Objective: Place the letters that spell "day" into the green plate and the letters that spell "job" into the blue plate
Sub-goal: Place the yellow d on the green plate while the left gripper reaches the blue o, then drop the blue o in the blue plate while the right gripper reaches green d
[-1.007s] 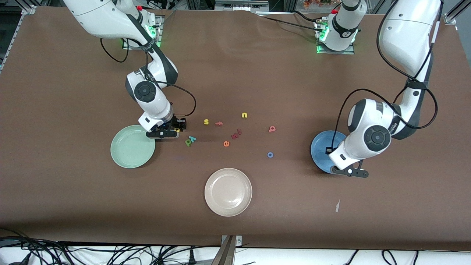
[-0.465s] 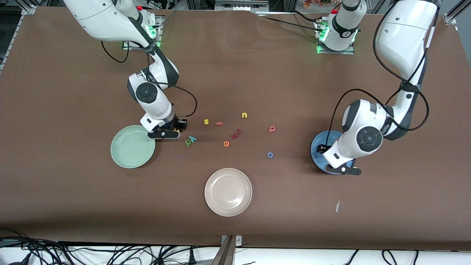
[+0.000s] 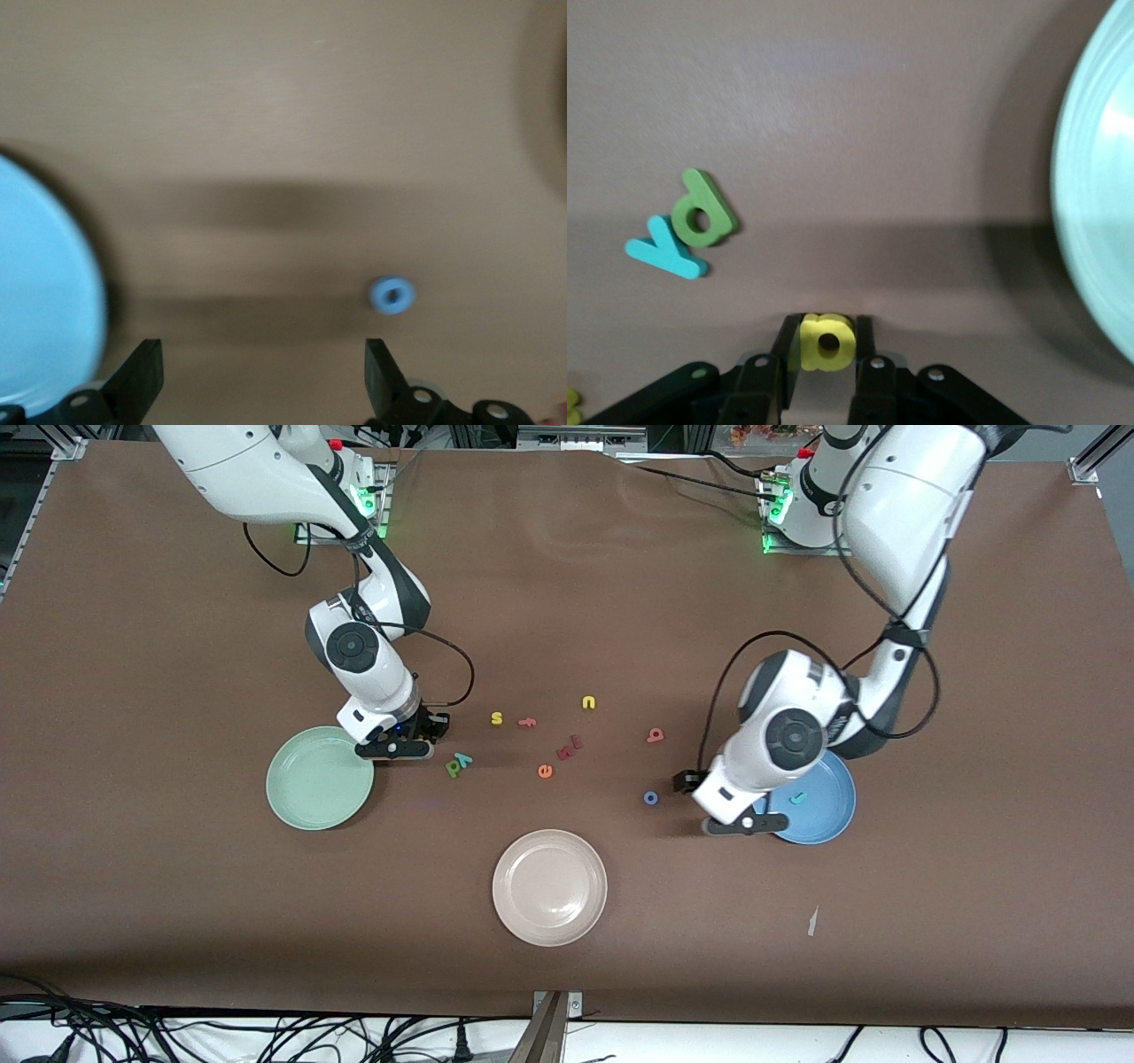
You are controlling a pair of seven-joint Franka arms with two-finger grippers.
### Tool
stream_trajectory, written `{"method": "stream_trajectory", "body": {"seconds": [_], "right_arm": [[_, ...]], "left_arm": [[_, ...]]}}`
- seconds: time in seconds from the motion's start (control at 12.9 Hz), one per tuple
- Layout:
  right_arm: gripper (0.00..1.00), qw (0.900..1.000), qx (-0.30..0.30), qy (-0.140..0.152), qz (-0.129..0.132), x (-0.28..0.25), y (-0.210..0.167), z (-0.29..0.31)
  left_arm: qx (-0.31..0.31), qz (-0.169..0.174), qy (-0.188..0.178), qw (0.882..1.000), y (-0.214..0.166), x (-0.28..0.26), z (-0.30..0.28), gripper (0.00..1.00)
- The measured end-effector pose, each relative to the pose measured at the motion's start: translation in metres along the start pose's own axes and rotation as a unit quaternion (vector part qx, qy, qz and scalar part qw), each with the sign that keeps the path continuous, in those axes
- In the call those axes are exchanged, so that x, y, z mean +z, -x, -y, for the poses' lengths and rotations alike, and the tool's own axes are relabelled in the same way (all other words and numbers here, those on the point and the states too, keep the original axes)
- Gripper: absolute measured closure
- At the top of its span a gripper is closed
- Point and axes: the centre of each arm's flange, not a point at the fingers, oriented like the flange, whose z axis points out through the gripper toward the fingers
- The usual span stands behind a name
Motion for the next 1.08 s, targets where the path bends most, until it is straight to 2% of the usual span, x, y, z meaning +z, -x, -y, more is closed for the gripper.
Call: {"method": "stream_trajectory", "body": {"seconds": [0.15, 0.31, 0.46, 0.54, 0.62, 0.7, 0.77, 0.85, 0.93, 1.01, 1.08], "right_arm": [[0.71, 0.999, -0.027, 0.019, 0.006, -0.029, -0.008, -0.005], [0.71, 0.997, -0.066, 0.035, -0.002, -0.073, -0.022, -0.027], [0.71, 0.994, -0.098, 0.045, -0.008, -0.095, -0.038, -0.071], [0.71, 0.993, -0.110, 0.047, -0.006, -0.096, -0.043, -0.093], [0.71, 0.992, -0.118, 0.048, -0.001, -0.093, -0.047, -0.113], [0.68, 0.991, -0.121, 0.048, 0.002, -0.088, -0.049, -0.127], [0.66, 0.992, -0.118, 0.046, 0.001, -0.081, -0.051, -0.134], [0.56, 0.992, -0.118, 0.044, 0.000, -0.075, -0.051, -0.135], [0.45, 0.992, -0.116, 0.042, 0.001, -0.070, -0.051, -0.133], [0.37, 0.993, -0.109, 0.040, 0.001, -0.065, -0.050, -0.131], [0.37, 0.995, -0.094, 0.037, 0.000, -0.063, -0.050, -0.126]], "left_arm": [[0.002, -0.011, 0.011, 1.000, 0.004, 0.020, -0.026, 0.00], [0.009, -0.023, 0.020, 0.999, 0.010, 0.039, -0.043, 0.01], [0.014, -0.031, 0.025, 0.999, 0.012, 0.053, -0.049, 0.13], [0.019, -0.031, 0.021, 0.999, 0.014, 0.058, -0.052, 0.14], [0.028, -0.034, 0.014, 0.999, 0.016, 0.061, -0.054, 0.24], [0.036, -0.036, 0.008, 0.999, 0.018, 0.064, -0.056, 0.31], [0.039, -0.035, 0.006, 0.999, 0.019, 0.067, -0.058, 0.33], [0.041, -0.033, 0.003, 0.999, 0.021, 0.070, -0.059, 0.41], [0.042, -0.032, 0.002, 0.999, 0.022, 0.074, -0.059, 0.41], [0.042, -0.033, -0.002, 0.999, 0.020, 0.074, -0.057, 0.50], [0.042, -0.035, -0.002, 0.999, 0.019, 0.073, -0.056, 0.63]]}}
